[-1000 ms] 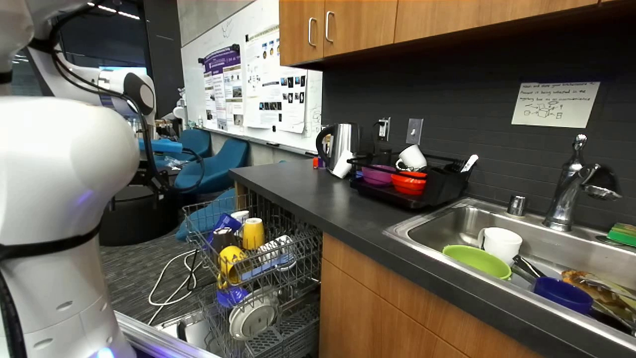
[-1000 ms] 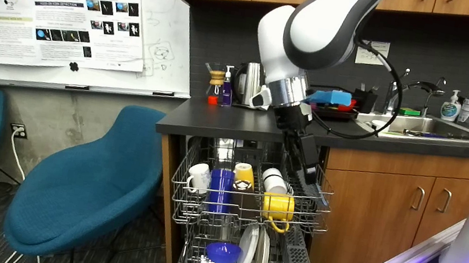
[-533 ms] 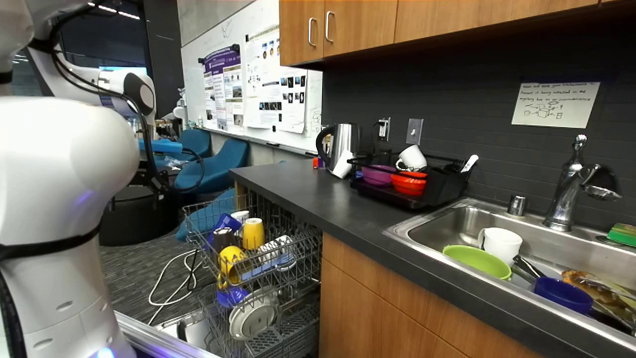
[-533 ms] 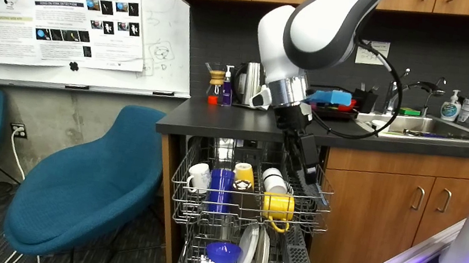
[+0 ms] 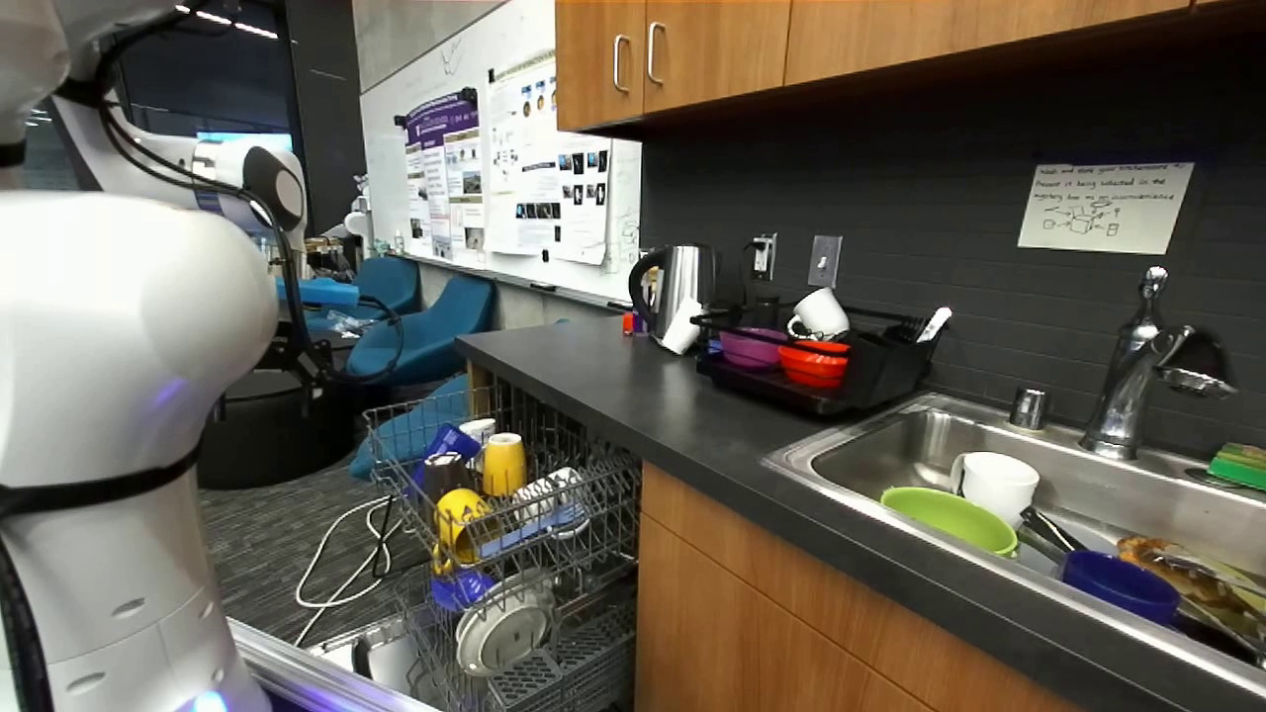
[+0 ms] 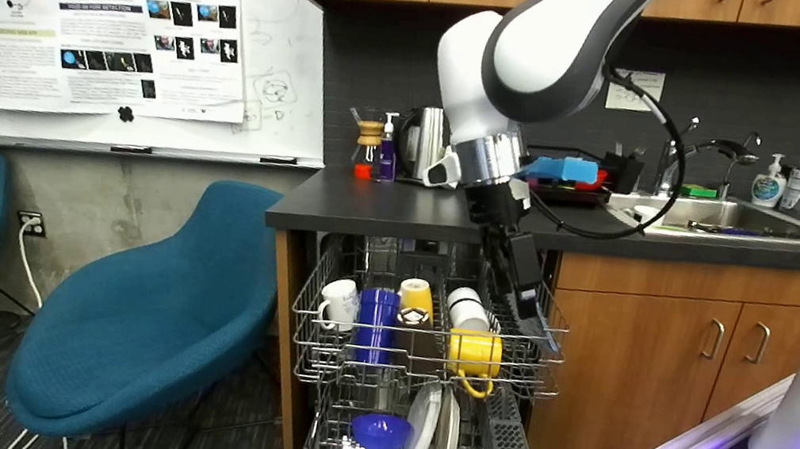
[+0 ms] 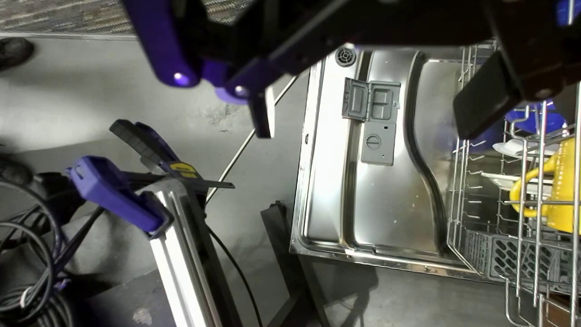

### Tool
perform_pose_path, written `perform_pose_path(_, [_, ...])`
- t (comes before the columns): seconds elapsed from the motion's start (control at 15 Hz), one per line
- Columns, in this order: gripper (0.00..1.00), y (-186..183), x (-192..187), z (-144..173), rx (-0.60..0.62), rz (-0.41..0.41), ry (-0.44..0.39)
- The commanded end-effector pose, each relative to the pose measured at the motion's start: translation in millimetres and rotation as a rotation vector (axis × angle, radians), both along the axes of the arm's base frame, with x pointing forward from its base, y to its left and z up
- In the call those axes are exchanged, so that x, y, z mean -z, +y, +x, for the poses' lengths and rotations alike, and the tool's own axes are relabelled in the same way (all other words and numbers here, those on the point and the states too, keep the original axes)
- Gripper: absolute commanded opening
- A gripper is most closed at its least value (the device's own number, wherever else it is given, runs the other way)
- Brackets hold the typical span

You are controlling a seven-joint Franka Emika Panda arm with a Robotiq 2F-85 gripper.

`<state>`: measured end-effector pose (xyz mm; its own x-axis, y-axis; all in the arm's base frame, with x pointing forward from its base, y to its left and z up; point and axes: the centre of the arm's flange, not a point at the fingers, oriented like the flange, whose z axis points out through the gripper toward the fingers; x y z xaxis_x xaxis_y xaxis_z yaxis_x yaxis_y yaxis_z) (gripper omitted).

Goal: Push the top rack in the dishwasher backwards.

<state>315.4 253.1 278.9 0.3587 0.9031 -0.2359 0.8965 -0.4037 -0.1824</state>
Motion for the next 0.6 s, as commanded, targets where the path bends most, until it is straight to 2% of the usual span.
perform_pose_path(0.0, [1.0, 42, 29, -3, 0.023, 0.015, -0.003])
perform_pose_path(0.2, [1.0, 93, 67, -20, 0.01, 0.039, -0.025])
perform_pose_path(0.4, [1.0, 151, 110, -43, -0.082, 0.05, -0.008])
perform_pose_path(0.53, [1.0, 176, 131, -54, -0.137, 0.043, -0.016])
